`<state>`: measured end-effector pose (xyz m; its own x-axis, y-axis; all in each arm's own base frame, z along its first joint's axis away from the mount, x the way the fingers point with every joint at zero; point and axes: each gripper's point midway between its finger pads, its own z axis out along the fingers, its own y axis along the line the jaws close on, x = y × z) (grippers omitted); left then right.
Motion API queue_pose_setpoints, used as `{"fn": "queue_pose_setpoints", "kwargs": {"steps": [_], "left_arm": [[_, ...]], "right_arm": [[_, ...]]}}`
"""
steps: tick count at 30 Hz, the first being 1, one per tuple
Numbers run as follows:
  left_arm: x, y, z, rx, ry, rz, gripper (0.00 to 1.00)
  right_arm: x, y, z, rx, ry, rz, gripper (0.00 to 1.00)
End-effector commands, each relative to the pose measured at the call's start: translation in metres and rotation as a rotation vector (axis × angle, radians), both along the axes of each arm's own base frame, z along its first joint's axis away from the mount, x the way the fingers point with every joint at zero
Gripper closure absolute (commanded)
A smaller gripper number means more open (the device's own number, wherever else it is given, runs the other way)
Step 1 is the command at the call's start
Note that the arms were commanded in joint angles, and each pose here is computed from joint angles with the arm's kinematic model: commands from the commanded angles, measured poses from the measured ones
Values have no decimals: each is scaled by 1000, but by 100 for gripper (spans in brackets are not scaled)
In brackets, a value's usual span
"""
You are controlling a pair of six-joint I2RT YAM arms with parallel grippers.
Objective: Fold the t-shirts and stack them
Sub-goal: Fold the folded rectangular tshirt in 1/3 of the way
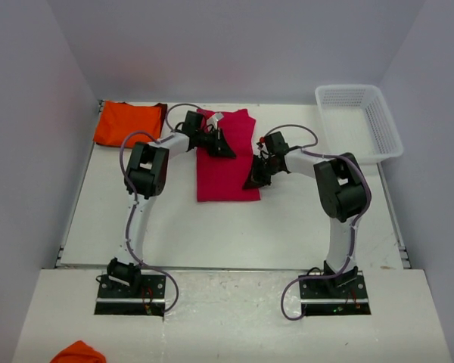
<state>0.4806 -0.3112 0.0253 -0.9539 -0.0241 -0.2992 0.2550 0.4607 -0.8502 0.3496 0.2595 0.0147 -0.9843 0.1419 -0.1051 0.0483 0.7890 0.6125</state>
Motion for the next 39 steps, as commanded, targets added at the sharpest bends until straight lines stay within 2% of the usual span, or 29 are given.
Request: {"fn": "queue_pose_setpoints", "kwargs": {"steps": [1, 9, 13, 14, 16, 17, 19, 23, 25, 27, 29, 30, 31, 32, 36, 37, 39], "left_arm": [[36, 7, 26, -65, -86, 4, 100], [77, 21, 42, -183, -124, 37, 100], [84, 27, 70, -206, -191, 29, 100], [81, 26, 94, -209, -235, 22, 100], [72, 34, 97, -151, -227, 63, 100], [68, 37, 141, -149, -306, 83, 100], [68, 48, 154, -66, -324, 184, 100], [34, 69, 212, 30, -421, 285, 100], [20, 81, 226, 139, -447, 354, 100], [4, 78, 232, 176, -455, 355, 100], [-14, 72, 238, 181, -451, 319, 93], [-28, 69, 227, 217, -392, 294, 84], [-40, 72, 218, 240, -356, 290, 83], [-52, 75, 207, 261, -304, 288, 79], [-103, 83, 170, 266, -208, 228, 63], [-123, 85, 158, 264, -174, 199, 62], [-140, 88, 148, 260, -164, 175, 61]], "right_arm": [[-12, -18, -10, -123, 5, -64, 100], [-35, -40, -17, -217, -3, -85, 100], [-38, -38, 3, -177, -95, -53, 100], [-38, -36, 7, -167, -115, -40, 100], [-39, -29, 16, -129, -155, -3, 100], [-38, -24, 24, -109, -176, 14, 100], [-43, -16, 32, -99, -191, 50, 100], [-56, 10, 68, -81, -263, 146, 100], [-64, 21, 81, -98, -299, 169, 100], [-66, 19, 99, -113, -320, 138, 100], [-62, 3, 104, -197, -338, 91, 74], [-57, -7, 105, -243, -356, 67, 60], [-54, -17, 105, -287, -360, 49, 46], [-50, -33, 102, -339, -352, 22, 44], [-57, -52, 92, -328, -327, 5, 40], [-59, -54, 94, -316, -334, -2, 39], [-66, -60, 80, -292, -313, -10, 39]]}}
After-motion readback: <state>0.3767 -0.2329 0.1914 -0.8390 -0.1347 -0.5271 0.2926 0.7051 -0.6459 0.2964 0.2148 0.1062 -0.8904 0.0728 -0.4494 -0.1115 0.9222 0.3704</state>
